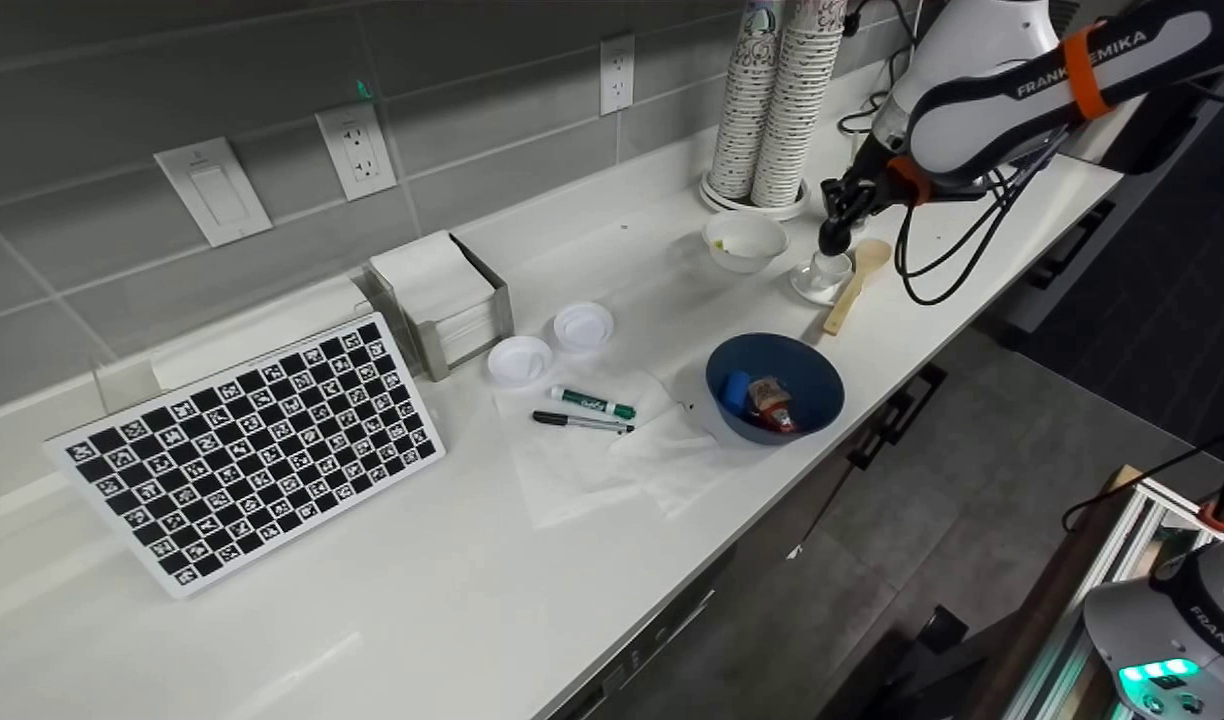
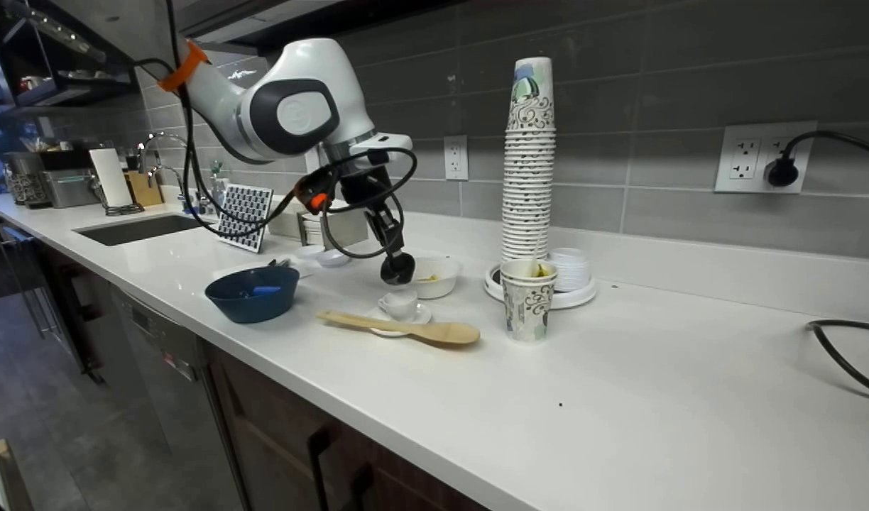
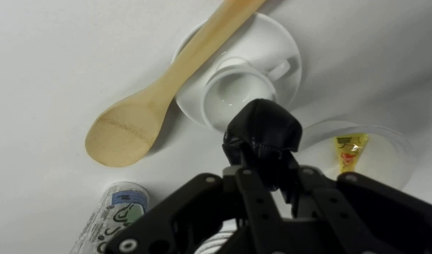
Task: Remove the black object from the white mug and put it inside the blue bowl
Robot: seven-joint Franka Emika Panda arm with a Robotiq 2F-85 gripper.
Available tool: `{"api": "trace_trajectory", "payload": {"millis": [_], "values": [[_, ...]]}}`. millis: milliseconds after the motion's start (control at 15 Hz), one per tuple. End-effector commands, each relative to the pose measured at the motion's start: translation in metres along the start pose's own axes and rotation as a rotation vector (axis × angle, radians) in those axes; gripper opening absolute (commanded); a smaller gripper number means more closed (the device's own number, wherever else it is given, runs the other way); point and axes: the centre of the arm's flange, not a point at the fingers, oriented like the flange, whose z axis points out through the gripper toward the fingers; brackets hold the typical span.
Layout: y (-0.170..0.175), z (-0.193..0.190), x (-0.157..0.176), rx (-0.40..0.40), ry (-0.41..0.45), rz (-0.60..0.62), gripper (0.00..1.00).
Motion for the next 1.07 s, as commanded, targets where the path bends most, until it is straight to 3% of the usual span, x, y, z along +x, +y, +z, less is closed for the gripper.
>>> {"api": "trace_trajectory", "payload": {"millis": [0,267,467,800,1000], "values": [[-0.020,-0.055,-0.027,0.103,0.029,-0.148,0.05],[-0.089,-0.106,-0.069,0.205,0.060,-0.343,0.05],[-0.143,-0.121,-0.105,0.311,0.044,-0.479,0.05],[-0.184,-0.094,-0.132,0.506,-0.082,-0.652,0.05],[-0.180,-0.077,-0.142,0.544,-0.229,-0.751,0.05]]}}
